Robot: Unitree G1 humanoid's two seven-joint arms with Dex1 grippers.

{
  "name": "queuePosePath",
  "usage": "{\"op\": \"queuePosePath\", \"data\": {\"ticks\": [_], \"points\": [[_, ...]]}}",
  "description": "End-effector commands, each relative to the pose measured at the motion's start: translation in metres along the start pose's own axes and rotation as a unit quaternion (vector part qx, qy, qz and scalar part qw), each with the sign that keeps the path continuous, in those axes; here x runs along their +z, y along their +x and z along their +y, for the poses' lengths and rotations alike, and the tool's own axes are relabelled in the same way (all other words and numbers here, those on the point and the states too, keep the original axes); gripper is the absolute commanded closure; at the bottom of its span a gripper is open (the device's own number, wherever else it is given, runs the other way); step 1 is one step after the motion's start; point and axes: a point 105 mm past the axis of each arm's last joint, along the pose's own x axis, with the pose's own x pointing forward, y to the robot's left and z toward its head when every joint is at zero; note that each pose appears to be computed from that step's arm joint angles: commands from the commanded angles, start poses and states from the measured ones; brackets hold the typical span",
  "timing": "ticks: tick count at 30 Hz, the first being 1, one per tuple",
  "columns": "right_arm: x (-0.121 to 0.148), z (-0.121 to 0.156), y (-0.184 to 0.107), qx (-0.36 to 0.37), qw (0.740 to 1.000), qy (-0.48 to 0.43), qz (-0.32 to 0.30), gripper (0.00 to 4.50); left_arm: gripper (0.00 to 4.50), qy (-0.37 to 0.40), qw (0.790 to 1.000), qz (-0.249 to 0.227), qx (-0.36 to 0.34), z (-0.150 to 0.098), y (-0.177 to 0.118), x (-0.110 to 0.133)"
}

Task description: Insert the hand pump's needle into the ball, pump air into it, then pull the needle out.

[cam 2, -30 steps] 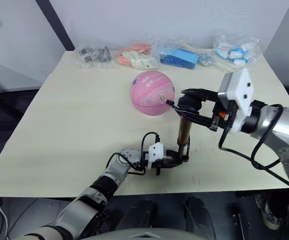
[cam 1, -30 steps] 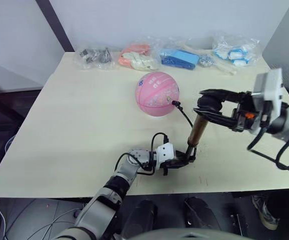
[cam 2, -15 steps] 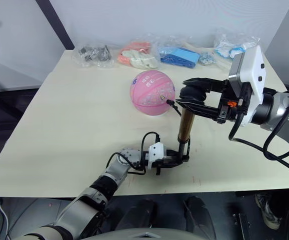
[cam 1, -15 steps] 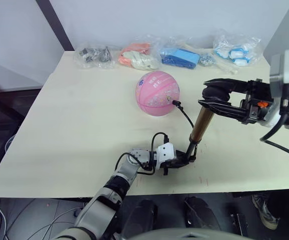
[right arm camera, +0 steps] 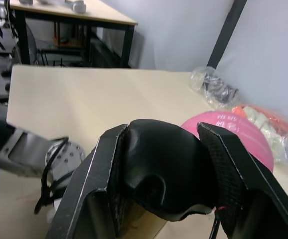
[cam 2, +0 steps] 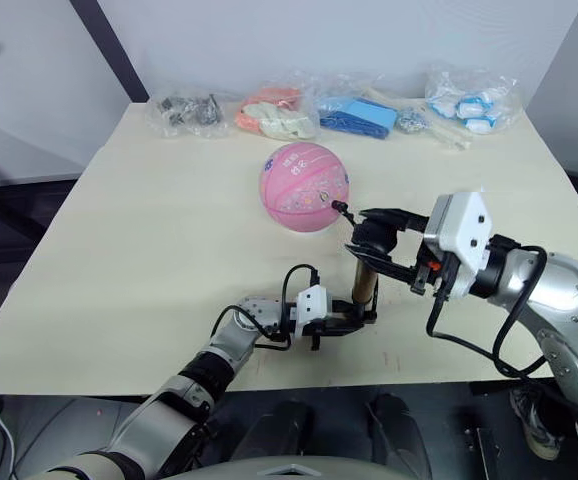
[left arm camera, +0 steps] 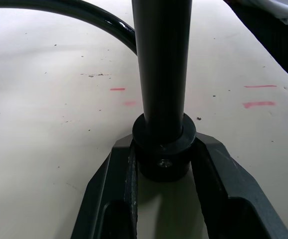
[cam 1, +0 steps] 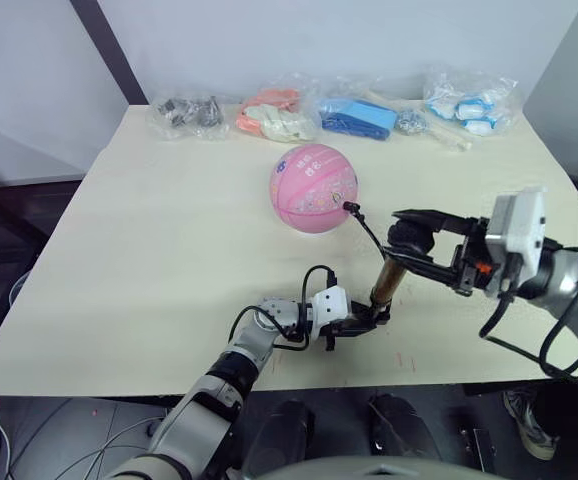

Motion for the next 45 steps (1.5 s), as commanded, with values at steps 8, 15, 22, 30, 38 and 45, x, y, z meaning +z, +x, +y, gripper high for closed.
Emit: {"op": "queuePosePath", "data": {"ticks": [8, 15, 22, 30, 38, 45], "points": [[-0.070, 0.022, 0.005, -0.014, 0.998, 0.031, 0.047, 2.69, 3.38, -0.006, 1.000, 0.016, -0.014, -0.008, -0.001, -0.008], [-0.072, 0.022, 0.004, -0.032, 0.998, 0.029, 0.047, 2.69, 3.38, -0.007, 1.000, 0.018, -0.012, -0.007, -0.002, -0.009], [-0.025, -0.001, 0.002, -0.036, 0.999, 0.005, 0.011, 2.69, 3.38, -0.008, 1.000, 0.018, -0.016, -0.008, -0.003, -0.010], [0.023, -0.018, -0.006, -0.022, 1.000, -0.002, -0.011, 2.69, 3.38, -0.008, 1.000, 0.017, -0.017, -0.008, -0.001, -0.010], [0.066, -0.036, -0.016, -0.018, 0.999, -0.008, -0.038, 2.69, 3.38, -0.008, 1.000, 0.016, -0.017, -0.008, 0.000, -0.009], [0.089, -0.043, -0.020, -0.013, 0.999, -0.012, -0.042, 2.69, 3.38, -0.009, 1.000, 0.016, -0.016, -0.008, 0.000, -0.010]]}}
